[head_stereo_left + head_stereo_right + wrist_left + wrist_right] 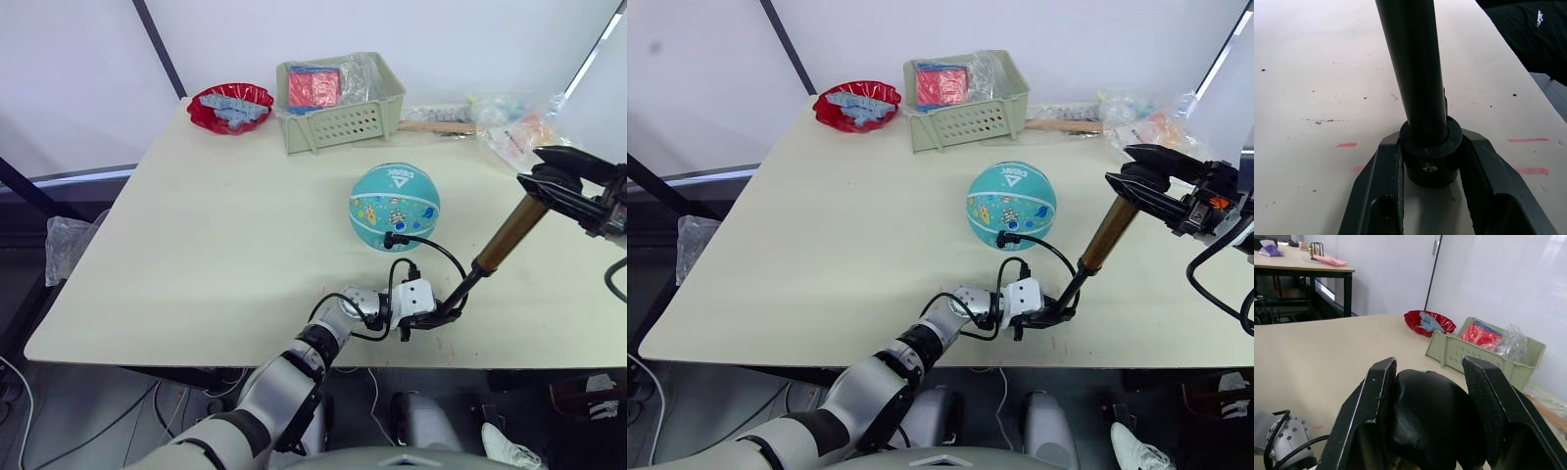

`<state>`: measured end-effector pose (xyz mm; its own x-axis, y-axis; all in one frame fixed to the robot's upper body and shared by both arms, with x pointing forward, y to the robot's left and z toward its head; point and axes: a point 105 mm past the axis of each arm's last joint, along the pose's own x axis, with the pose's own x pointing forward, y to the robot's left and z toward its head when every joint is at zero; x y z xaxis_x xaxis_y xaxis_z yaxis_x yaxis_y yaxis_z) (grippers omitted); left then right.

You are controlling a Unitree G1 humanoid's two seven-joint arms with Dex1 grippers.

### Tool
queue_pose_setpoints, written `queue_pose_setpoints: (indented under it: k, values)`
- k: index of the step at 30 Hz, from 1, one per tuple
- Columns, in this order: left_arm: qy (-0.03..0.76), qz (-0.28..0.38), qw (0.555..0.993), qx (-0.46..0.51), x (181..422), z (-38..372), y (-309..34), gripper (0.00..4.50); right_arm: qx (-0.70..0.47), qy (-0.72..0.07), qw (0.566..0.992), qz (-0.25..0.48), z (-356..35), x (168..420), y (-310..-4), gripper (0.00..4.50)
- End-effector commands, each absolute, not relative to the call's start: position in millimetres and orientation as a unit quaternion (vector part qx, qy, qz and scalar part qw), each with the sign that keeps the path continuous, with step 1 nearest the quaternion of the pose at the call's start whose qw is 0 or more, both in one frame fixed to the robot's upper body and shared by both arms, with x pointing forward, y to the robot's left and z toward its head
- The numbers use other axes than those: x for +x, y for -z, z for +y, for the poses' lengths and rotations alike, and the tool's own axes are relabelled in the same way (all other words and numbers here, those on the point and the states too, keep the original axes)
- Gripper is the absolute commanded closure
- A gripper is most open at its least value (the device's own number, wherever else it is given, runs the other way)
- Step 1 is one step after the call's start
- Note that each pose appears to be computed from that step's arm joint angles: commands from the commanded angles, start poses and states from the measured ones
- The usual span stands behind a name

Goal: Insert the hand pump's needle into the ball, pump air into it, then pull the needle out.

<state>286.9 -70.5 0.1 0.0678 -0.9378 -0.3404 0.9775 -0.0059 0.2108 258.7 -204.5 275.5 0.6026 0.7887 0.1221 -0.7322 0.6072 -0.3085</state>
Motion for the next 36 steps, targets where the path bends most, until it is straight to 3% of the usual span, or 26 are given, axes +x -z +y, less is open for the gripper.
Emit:
queue_pose_setpoints:
  k: [1, 10, 22, 25, 29, 33, 36]
  values:
    - [0.69, 0.133, 0.675, 0.225, 271, -47, 40, 3.42, -0.141, -0.391, 0.893, -0.173, -215, 254, -297, 2.87]
    - [0.687, 0.134, 0.679, 0.224, 271, -45, 42, 3.42, -0.112, -0.418, 0.9, -0.05, -197, 260, -191, 2.87]
    - [0.686, 0.134, 0.68, 0.221, 270, -46, 42, 3.42, -0.135, -0.394, 0.908, 0.03, -193, 252, -96, 2.87]
    - [0.685, 0.134, 0.681, 0.221, 270, -47, 42, 3.42, -0.128, -0.393, 0.91, 0.018, -189, 252, -98, 2.87]
    - [0.684, 0.135, 0.682, 0.221, 271, -47, 42, 3.42, -0.09, -0.39, 0.915, -0.05, -186, 253, -132, 2.87]
    - [0.684, 0.135, 0.682, 0.221, 271, -47, 42, 3.42, -0.086, -0.379, 0.919, -0.063, -188, 254, -141, 2.9]
    - [0.684, 0.135, 0.682, 0.219, 270, -48, 42, 3.42, -0.107, -0.379, 0.914, -0.099, -200, 249, -180, 2.9]
